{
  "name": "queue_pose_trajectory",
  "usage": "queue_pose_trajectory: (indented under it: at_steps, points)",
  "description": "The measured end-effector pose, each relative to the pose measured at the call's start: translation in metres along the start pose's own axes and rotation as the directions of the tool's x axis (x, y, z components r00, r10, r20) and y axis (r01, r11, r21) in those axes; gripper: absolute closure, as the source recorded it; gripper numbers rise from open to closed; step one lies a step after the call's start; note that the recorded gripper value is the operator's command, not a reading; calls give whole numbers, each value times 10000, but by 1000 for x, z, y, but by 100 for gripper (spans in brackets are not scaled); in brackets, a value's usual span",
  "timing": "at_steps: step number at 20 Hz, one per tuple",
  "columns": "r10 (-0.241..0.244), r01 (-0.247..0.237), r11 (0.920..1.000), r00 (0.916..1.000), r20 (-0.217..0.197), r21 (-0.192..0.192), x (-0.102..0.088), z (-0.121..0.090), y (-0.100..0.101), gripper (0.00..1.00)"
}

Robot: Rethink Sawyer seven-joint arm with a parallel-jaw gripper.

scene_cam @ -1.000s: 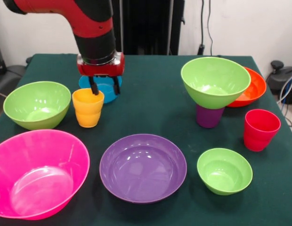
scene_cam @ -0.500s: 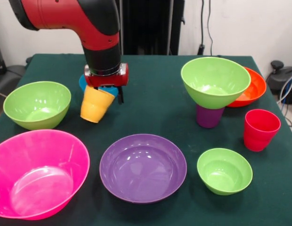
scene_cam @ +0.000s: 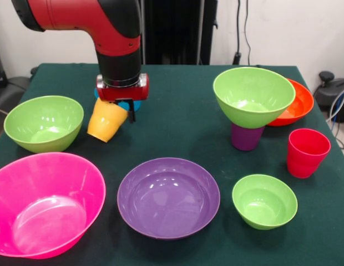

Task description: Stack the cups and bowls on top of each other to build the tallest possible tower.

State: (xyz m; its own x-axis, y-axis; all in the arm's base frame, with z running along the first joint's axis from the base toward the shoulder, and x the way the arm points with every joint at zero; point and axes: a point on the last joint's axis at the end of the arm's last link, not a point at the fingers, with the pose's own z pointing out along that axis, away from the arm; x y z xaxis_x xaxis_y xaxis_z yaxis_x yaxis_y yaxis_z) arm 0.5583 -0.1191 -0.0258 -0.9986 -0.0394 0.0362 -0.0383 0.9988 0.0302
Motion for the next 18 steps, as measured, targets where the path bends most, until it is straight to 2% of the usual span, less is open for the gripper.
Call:
queue_pose_trajectory:
  at_steps: [8,11,15,18]
  points:
    - [-151,149,9997,9998,120,186,-2,-6,-3,100]
    - [-123,119,9997,9998,166,228,-7,-15,-4,100]
    - [137,-137,9999,9999,13,28,-20,-40,5,100]
    - [360,-366,9992,9987,-354,-169,-30,-65,17,100]
